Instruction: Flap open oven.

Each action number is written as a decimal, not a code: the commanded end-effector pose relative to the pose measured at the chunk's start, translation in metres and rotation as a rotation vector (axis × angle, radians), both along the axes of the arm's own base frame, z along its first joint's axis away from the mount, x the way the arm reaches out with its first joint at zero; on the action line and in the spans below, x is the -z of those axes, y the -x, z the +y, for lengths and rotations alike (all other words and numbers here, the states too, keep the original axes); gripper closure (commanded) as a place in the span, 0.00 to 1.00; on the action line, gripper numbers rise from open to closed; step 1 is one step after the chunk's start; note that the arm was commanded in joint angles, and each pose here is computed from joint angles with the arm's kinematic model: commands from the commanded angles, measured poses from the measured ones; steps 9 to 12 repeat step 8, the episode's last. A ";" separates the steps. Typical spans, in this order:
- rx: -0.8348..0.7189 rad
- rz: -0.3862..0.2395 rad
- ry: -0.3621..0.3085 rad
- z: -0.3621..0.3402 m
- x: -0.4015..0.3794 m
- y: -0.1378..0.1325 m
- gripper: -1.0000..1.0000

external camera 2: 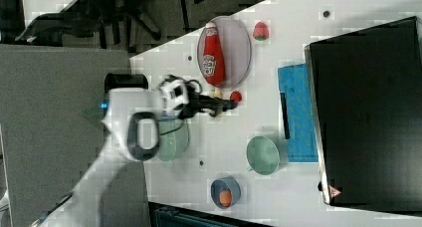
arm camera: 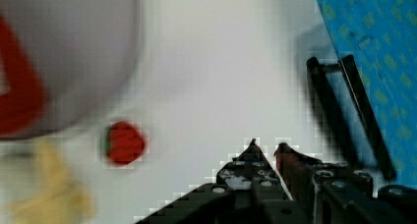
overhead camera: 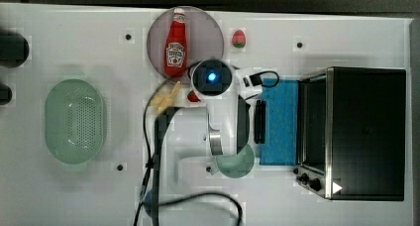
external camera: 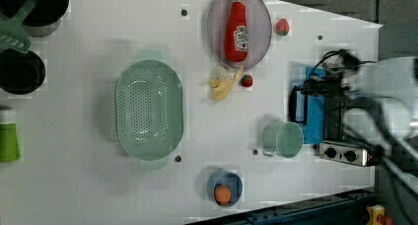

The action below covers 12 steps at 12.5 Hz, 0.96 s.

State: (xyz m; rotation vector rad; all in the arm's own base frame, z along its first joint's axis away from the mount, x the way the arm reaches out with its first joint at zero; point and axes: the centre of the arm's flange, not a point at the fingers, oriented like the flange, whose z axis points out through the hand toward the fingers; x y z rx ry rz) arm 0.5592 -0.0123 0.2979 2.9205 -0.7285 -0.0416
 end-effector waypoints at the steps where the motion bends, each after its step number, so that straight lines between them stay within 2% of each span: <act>1: 0.191 -0.061 -0.123 0.000 -0.115 -0.012 0.83; 3: 0.277 -0.041 -0.146 0.000 -0.176 -0.009 0.83; 7: 0.373 -0.057 -0.156 0.001 -0.256 -0.002 0.83; 12: 0.371 -0.058 -0.158 0.001 -0.267 0.000 0.83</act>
